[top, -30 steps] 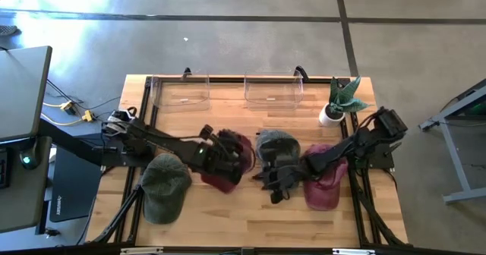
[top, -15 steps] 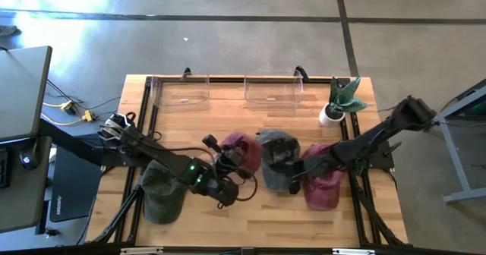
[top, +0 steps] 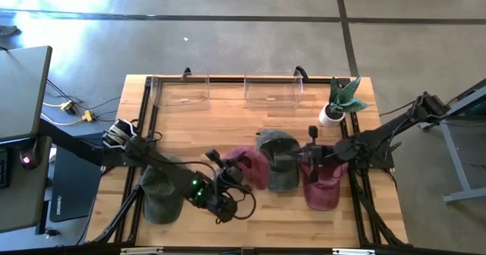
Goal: Pick & Place hat
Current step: Put the left red cap into the right transparent bin
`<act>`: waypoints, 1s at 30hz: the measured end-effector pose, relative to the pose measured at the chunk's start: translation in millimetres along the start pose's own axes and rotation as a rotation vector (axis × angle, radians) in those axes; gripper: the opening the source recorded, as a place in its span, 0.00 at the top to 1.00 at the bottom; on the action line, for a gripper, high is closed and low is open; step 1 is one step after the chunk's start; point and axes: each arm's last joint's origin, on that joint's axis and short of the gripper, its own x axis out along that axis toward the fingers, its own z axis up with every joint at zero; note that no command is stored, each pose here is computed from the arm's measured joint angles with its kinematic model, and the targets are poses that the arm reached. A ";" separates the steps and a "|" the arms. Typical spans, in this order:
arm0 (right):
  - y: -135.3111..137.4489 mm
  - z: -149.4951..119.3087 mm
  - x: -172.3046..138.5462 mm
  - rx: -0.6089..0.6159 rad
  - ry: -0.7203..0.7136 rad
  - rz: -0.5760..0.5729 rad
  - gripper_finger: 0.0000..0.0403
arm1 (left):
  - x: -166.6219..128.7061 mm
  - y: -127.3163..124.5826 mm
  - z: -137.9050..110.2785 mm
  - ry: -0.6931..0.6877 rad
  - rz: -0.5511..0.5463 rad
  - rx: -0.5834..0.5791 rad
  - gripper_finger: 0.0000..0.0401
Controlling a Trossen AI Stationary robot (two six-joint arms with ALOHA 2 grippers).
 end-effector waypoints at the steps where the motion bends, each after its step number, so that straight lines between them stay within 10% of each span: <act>1: -0.4 -0.7 -1.0 0.004 -0.002 0.002 0.99 | 1.4 0.0 1.8 0.004 -0.004 -0.035 1.00; 13: -0.3 2.3 -2.0 0.036 -0.028 0.028 1.00 | -35.9 25.1 106.4 0.073 -0.563 -0.359 1.00; 30: 0.5 3.8 -2.0 0.033 -0.044 0.061 0.99 | 58.1 5.9 -20.6 0.604 -0.121 -0.254 0.99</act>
